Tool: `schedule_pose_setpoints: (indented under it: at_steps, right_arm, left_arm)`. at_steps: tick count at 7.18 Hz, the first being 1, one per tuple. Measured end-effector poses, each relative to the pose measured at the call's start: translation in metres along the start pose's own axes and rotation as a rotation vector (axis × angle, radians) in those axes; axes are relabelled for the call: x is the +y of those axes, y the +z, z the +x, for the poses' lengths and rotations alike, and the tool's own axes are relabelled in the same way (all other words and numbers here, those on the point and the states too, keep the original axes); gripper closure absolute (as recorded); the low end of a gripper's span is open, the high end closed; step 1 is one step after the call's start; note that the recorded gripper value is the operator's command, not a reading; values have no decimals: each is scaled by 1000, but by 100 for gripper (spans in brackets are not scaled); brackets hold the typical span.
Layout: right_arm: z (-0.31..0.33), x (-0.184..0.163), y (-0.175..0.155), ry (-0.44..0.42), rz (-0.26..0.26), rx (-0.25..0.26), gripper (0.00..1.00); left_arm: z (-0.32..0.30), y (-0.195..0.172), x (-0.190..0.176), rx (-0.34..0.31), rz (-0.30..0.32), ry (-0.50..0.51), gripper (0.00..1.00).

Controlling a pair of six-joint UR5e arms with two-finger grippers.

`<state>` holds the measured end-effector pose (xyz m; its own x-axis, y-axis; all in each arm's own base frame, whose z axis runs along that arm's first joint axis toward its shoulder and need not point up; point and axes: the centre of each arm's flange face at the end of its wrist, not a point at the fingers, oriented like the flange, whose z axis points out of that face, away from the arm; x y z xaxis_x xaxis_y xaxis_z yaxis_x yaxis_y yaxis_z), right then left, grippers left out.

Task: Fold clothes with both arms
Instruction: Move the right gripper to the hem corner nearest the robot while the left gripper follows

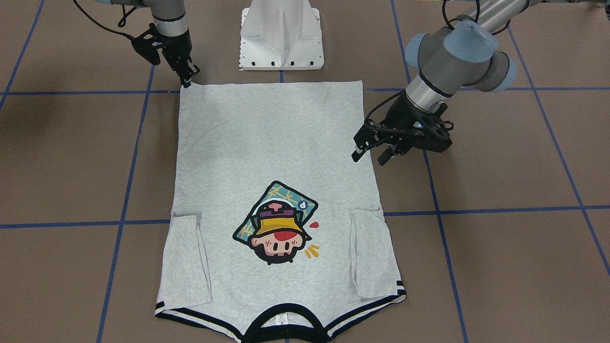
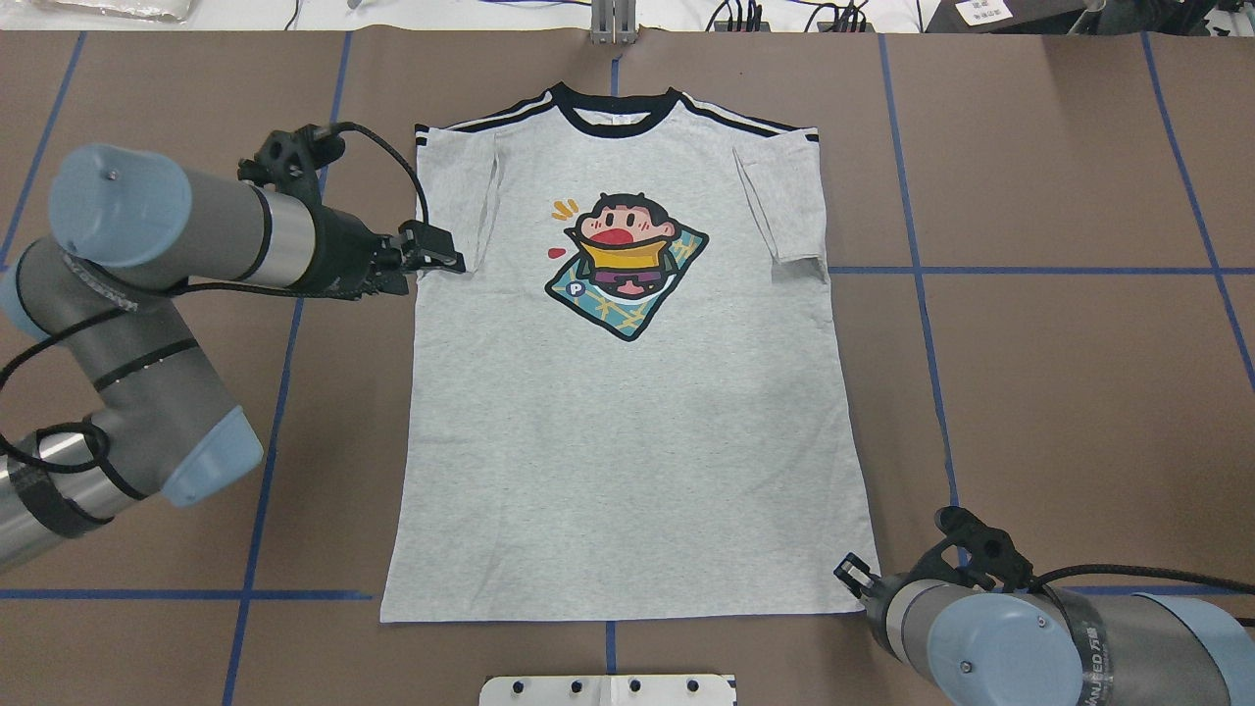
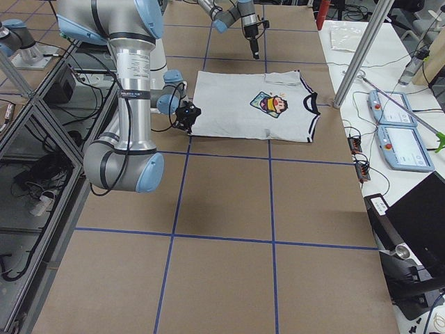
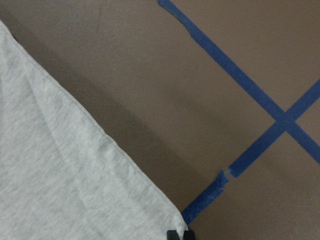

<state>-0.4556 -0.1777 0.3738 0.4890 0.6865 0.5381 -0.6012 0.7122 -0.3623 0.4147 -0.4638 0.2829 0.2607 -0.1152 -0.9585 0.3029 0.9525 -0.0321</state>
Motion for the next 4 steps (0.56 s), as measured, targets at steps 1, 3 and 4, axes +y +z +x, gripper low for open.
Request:
schedule_pose_setpoints:
  at_steps: [1, 3, 4]
  right_arm:
    - [-1, 0, -2, 0, -3, -4, 100]
    - [-3, 1, -6, 1, -8, -10, 100]
    - [-3, 1, -6, 3, -8, -12, 100]
  left_arm:
    - [9, 6, 32, -19, -10, -31, 17]
    - [-7, -13, 91, -129, -57, -80, 18]
    - [-21, -20, 119, -175, -81, -133, 18]
